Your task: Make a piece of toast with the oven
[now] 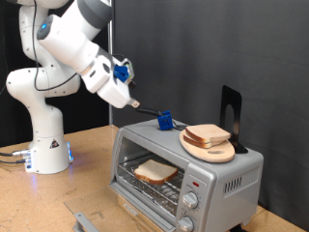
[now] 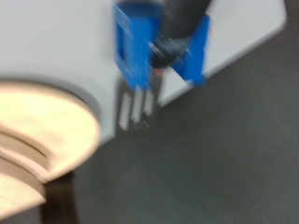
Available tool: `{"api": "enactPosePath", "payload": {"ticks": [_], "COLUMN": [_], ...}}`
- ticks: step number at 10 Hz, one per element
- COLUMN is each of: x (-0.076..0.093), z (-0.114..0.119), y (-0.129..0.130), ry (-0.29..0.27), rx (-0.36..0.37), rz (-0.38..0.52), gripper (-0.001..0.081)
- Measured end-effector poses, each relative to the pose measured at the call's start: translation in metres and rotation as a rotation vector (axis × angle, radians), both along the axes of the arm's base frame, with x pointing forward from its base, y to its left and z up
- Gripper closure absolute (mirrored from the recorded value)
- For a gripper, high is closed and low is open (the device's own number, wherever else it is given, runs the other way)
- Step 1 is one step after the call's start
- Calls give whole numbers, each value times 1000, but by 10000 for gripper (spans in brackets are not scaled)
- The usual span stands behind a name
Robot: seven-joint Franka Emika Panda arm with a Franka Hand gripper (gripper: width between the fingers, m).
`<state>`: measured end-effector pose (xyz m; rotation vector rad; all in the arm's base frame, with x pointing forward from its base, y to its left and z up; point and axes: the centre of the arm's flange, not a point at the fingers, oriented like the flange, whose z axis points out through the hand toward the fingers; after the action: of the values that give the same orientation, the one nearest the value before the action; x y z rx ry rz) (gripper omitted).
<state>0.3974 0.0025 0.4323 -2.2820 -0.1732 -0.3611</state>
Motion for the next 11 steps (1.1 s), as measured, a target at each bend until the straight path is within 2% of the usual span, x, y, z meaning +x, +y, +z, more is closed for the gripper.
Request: {"api": "enactPosePath", "payload": {"ticks": [3, 4, 5, 6, 8, 9, 11], "x": [2, 6, 6, 0, -15, -22, -31], "z": [-22, -28, -28, -31, -33, -34, -34], "y": [-47, -55, -54, -50, -49, -53, -68], "ry": [-13, -27, -18, 75, 325, 426, 533], "rx": [-62, -59, -58, -59, -23, 8, 63], "rz": [58, 88, 79, 109, 162, 181, 205], "gripper": [124, 124, 124, 124, 124, 124, 124]}}
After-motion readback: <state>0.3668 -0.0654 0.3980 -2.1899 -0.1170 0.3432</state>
